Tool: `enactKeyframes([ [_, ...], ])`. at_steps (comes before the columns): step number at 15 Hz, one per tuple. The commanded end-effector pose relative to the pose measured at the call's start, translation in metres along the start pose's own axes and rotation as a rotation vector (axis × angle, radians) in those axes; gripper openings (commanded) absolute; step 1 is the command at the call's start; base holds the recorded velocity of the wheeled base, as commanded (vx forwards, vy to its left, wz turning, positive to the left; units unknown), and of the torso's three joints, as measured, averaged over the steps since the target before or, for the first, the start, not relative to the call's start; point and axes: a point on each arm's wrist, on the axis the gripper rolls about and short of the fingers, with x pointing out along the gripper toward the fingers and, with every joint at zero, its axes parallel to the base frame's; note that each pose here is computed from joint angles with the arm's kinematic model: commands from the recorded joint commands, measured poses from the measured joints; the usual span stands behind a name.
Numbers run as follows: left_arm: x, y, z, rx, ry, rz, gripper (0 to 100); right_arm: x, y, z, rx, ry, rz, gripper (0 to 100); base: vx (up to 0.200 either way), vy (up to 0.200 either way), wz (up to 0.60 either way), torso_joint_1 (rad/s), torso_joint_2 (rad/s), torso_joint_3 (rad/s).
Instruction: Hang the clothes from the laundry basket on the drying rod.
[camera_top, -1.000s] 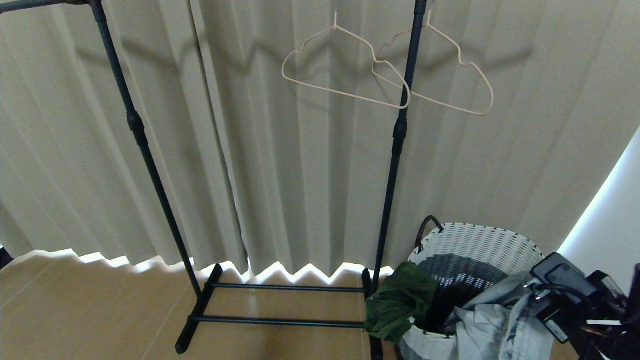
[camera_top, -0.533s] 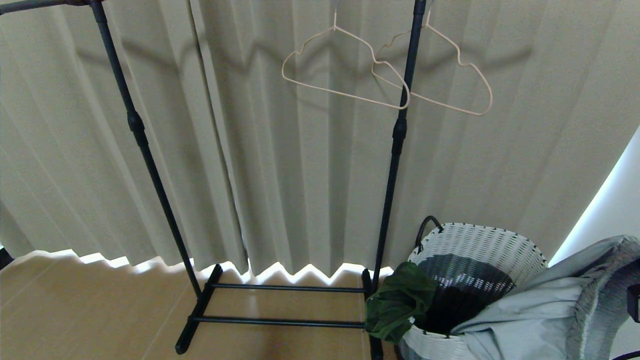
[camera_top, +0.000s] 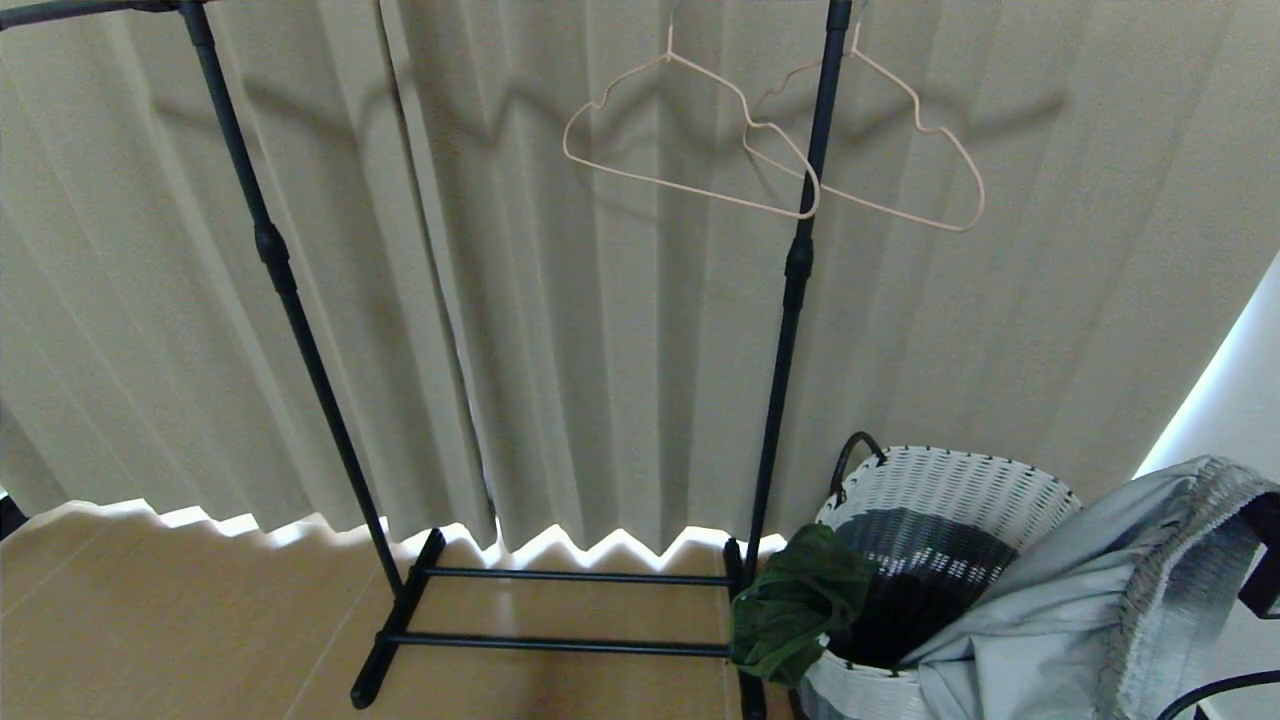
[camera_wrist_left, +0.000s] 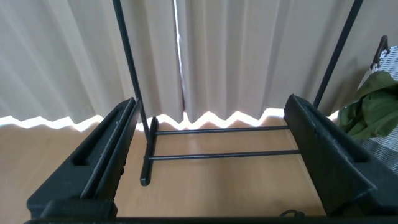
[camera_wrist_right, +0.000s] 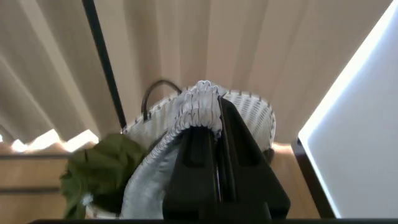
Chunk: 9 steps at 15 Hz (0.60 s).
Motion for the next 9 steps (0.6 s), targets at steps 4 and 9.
enactKeyframes([
  [4, 0.000, 0.000, 0.000, -0.003, -0.001, 0.000, 100, -0.040, -0.001, -0.006, -0.090, 0.041, 0.024, 0, -0.050, 0.000, 0.00, -0.001, 0.00, -0.001],
  [9, 0.000, 0.000, 0.000, -0.002, 0.001, 0.000, 100, -0.064, 0.004, -0.008, -0.112, 0.038, 0.129, 0, -0.200, 0.000, 0.00, 0.005, 0.00, 0.000],
])
